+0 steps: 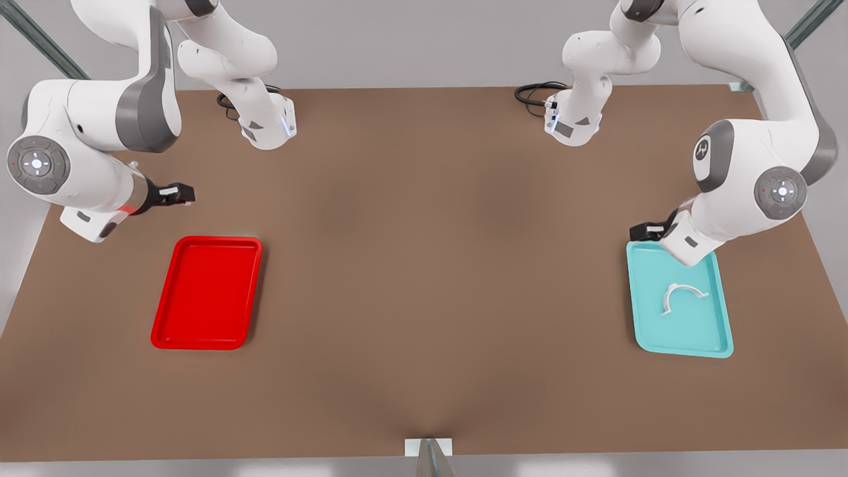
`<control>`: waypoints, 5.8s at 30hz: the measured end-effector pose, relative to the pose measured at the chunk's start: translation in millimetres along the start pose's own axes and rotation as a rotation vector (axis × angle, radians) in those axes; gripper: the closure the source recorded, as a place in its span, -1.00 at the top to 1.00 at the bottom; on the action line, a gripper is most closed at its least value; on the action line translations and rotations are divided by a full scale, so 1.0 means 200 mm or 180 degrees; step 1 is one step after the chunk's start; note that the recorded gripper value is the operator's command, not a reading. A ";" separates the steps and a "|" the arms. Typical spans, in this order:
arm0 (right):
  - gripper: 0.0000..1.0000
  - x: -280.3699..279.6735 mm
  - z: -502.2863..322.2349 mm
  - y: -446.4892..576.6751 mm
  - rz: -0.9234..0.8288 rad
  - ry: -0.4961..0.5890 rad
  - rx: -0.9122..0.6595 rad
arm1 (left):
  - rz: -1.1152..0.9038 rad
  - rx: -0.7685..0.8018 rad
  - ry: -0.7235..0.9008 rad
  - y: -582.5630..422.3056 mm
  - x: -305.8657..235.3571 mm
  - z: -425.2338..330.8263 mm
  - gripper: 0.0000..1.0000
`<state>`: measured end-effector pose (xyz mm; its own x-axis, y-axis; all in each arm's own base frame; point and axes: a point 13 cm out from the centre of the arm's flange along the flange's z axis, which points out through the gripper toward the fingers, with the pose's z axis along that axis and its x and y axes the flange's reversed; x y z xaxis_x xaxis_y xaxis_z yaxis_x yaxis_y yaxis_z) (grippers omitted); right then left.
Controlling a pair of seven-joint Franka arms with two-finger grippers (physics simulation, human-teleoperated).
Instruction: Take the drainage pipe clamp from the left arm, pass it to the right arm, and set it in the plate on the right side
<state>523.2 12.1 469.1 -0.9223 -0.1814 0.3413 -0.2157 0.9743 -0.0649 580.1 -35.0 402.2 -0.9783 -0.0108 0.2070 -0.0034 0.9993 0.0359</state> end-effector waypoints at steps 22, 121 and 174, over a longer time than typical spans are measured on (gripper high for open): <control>1.00 -0.06 0.03 0.01 -0.0089 -0.0036 -0.0144 | 0.0123 0.0088 -0.0227 0.86 -0.71 1.48 1.00; 1.00 -0.14 0.20 0.13 -0.0488 0.0191 -0.0313 | -0.3079 0.1097 -0.0312 -2.33 -0.48 0.70 -0.57; -0.57 -1.31 0.85 2.12 -0.1556 -0.1818 -0.0720 | -0.6165 0.1736 0.0453 -2.45 -0.58 0.64 1.00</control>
<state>618.7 449.4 192.5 -0.7749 -0.5775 -0.2571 -0.6257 0.7586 0.1820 668.3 -519.7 235.8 0.4130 -0.8497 0.3277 -0.9030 -0.4288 0.0262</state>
